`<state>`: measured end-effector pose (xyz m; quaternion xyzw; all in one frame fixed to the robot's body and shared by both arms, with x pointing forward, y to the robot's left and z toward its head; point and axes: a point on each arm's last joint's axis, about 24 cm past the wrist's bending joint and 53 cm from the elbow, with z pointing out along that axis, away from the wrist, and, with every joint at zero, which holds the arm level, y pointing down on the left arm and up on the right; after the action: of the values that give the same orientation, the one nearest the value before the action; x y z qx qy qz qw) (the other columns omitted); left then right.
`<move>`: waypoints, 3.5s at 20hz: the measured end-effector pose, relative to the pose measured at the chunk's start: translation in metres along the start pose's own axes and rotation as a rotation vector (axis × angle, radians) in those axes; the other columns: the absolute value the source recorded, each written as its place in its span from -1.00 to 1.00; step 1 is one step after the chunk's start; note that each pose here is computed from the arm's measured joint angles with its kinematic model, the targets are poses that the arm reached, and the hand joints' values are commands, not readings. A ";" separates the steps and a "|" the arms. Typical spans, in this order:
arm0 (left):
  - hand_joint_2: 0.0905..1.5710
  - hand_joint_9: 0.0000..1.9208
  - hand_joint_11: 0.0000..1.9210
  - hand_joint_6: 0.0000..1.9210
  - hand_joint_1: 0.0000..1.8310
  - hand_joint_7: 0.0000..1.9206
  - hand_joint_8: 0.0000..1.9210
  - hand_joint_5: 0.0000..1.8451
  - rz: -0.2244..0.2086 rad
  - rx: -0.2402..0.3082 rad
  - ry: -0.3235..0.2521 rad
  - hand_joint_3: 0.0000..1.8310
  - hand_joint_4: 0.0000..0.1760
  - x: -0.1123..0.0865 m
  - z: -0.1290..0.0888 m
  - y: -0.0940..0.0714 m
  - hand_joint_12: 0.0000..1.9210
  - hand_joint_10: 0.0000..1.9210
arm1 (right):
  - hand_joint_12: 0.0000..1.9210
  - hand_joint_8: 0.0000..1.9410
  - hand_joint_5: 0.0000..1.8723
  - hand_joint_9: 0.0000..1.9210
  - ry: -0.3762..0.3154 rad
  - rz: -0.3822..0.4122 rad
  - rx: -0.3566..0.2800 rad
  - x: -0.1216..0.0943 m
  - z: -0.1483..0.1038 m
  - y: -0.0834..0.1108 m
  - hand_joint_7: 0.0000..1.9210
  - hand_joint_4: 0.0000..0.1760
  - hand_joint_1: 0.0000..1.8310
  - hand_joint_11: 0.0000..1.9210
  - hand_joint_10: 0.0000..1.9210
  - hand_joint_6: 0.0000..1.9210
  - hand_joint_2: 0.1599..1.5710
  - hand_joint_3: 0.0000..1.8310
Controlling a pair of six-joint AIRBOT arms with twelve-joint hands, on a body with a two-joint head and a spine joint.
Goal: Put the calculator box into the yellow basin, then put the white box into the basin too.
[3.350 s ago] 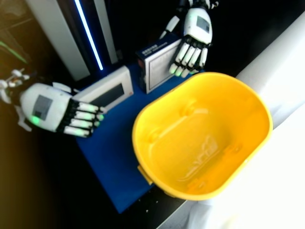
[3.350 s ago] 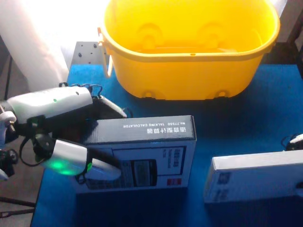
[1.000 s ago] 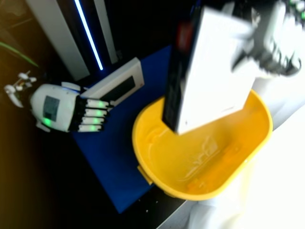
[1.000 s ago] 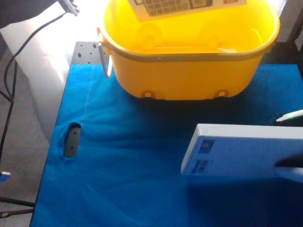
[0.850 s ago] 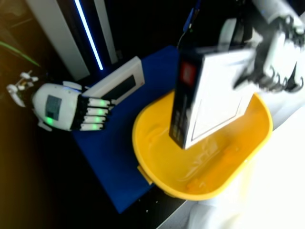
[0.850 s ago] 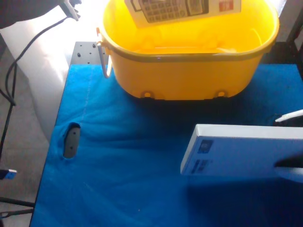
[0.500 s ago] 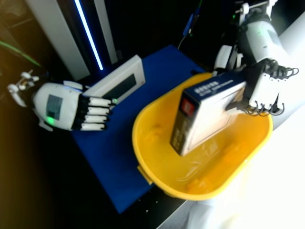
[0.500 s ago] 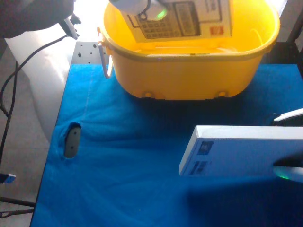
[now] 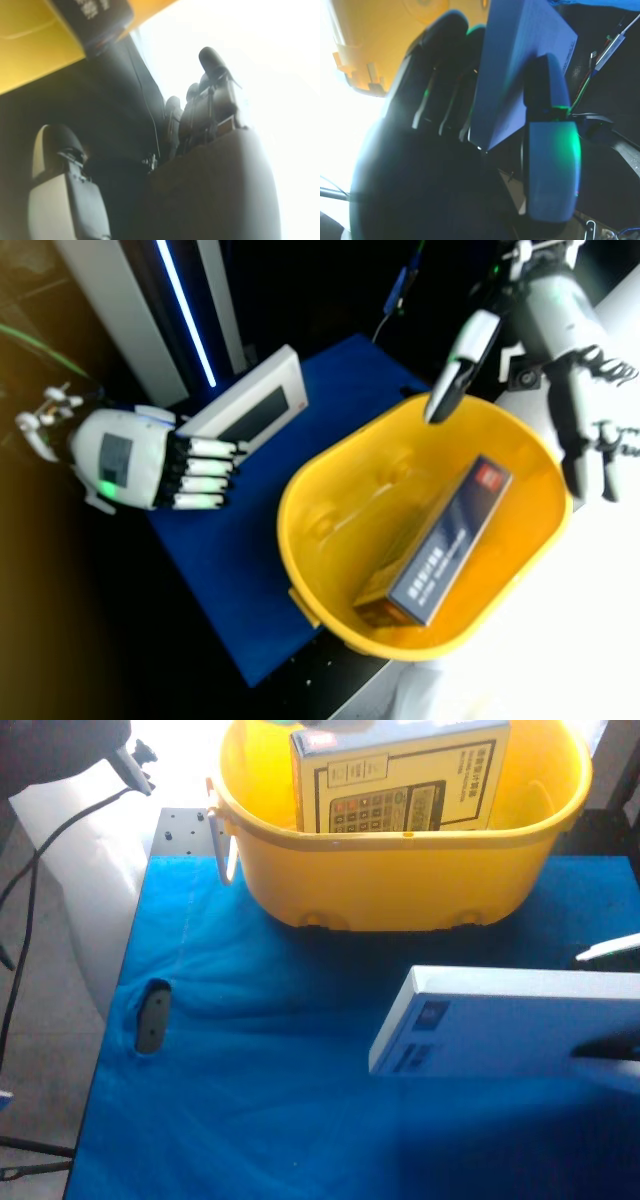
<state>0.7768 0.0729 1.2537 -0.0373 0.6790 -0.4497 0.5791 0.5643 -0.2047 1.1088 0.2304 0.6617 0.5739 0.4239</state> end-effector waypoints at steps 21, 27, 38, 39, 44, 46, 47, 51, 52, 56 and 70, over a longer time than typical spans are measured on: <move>0.29 -0.66 -1.00 -0.99 -0.37 -0.57 -0.99 -0.51 0.035 -0.113 -0.242 -1.00 -1.00 -0.095 -0.077 0.046 0.38 -0.94 | 0.40 0.13 0.03 -0.06 -0.164 -0.026 -0.506 -0.049 0.006 0.147 -0.07 -1.00 0.50 -0.19 0.31 0.01 0.37 -1.00; 0.28 -0.66 -1.00 -1.00 -0.38 -0.56 -1.00 -0.50 0.009 -0.144 -0.230 -1.00 -1.00 -0.085 -0.065 0.059 0.11 -0.96 | 0.40 0.13 0.03 -0.06 -0.239 -0.061 -0.539 -0.077 0.010 0.154 -0.07 -1.00 0.50 -0.19 0.31 0.01 0.37 -1.00; 0.23 -0.69 -1.00 -1.00 -0.39 -0.59 -1.00 -0.52 -0.009 -0.174 -0.212 -1.00 -1.00 -0.072 -0.059 0.073 0.20 -0.99 | 0.63 0.26 -0.28 -0.13 -0.266 -0.057 -0.511 -0.105 0.093 0.160 -0.18 -1.00 0.46 -0.23 0.41 0.47 0.48 -1.00; 0.24 -0.69 -1.00 -1.00 -0.38 -0.60 -1.00 -0.52 -0.006 -0.172 -0.206 -1.00 -1.00 -0.070 -0.058 0.072 0.17 -0.99 | 0.69 0.31 -0.19 -0.18 -0.269 -0.054 -0.507 -0.108 0.104 0.162 -0.12 -1.00 0.33 -0.26 0.29 0.32 0.48 -1.00; 0.25 -0.67 -1.00 -1.00 -0.41 -0.59 -1.00 -0.53 0.002 -0.162 -0.198 -1.00 -1.00 -0.066 -0.055 0.068 0.05 -0.99 | 0.68 0.23 -0.03 -0.14 -0.264 -0.062 -0.439 -0.117 0.131 0.154 -0.10 -1.00 0.34 -0.33 0.30 0.14 0.42 -1.00; 0.28 -0.69 -1.00 -1.00 -0.39 -0.61 -1.00 -0.54 0.006 -0.160 -0.195 -0.99 -1.00 -0.064 -0.054 0.068 -0.13 -1.00 | 0.39 0.15 -0.18 -0.06 -0.264 -0.056 -0.422 -0.119 0.141 0.153 -0.04 -1.00 0.31 -0.17 0.07 0.36 0.45 -1.00; 0.27 -0.69 -1.00 -1.00 -0.36 -0.61 -1.00 -0.54 0.007 -0.159 -0.195 -1.00 -1.00 -0.064 -0.054 0.067 -0.15 -1.00 | 0.41 0.17 -0.12 0.00 -0.262 -0.053 -0.407 -0.119 0.149 0.150 0.02 -1.00 0.33 -0.13 0.07 0.19 0.42 -1.00; 0.29 -0.70 -1.00 -1.00 -0.28 -0.62 -1.00 -0.54 0.016 -0.140 -0.187 -1.00 -1.00 -0.059 -0.051 0.059 -0.08 -1.00 | 0.61 0.00 -0.01 -0.15 -0.237 -0.045 -0.342 -0.112 0.162 0.134 0.07 -1.00 0.37 -0.48 0.12 0.09 0.35 -1.00; 0.29 -0.70 -1.00 -1.00 -0.28 -0.62 -1.00 -0.54 0.018 -0.134 -0.187 -1.00 -1.00 -0.059 -0.051 0.057 -0.07 -1.00 | 0.60 -0.38 -0.33 -0.40 -0.234 -0.043 -0.332 -0.111 0.163 0.132 -0.27 -1.00 0.33 -0.82 -0.19 -0.32 0.24 -1.00; 0.31 -0.70 -1.00 -1.00 -0.27 -0.63 -1.00 -0.53 0.020 -0.128 -0.194 -1.00 -1.00 -0.061 -0.051 0.055 -0.12 -0.99 | -0.92 -1.00 -0.97 -1.00 -0.243 -0.050 -0.333 -0.116 0.162 0.132 -0.98 -0.66 0.12 -1.00 -0.99 -0.99 -0.03 -1.00; 0.29 -0.61 -1.00 -0.96 -0.31 -0.53 -0.98 -0.42 0.008 -0.111 -0.224 -1.00 -1.00 -0.071 -0.065 0.050 0.18 -0.96 | -0.11 -0.96 -0.87 -0.85 -0.300 -0.056 -0.460 -0.138 0.135 0.177 -0.89 -0.82 -0.25 -1.00 -0.97 -0.98 0.26 -1.00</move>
<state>0.7704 0.1797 1.2692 -0.1168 0.6342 -0.4020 0.6501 0.7170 -0.1964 1.3215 0.1922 0.4496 0.6568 0.5740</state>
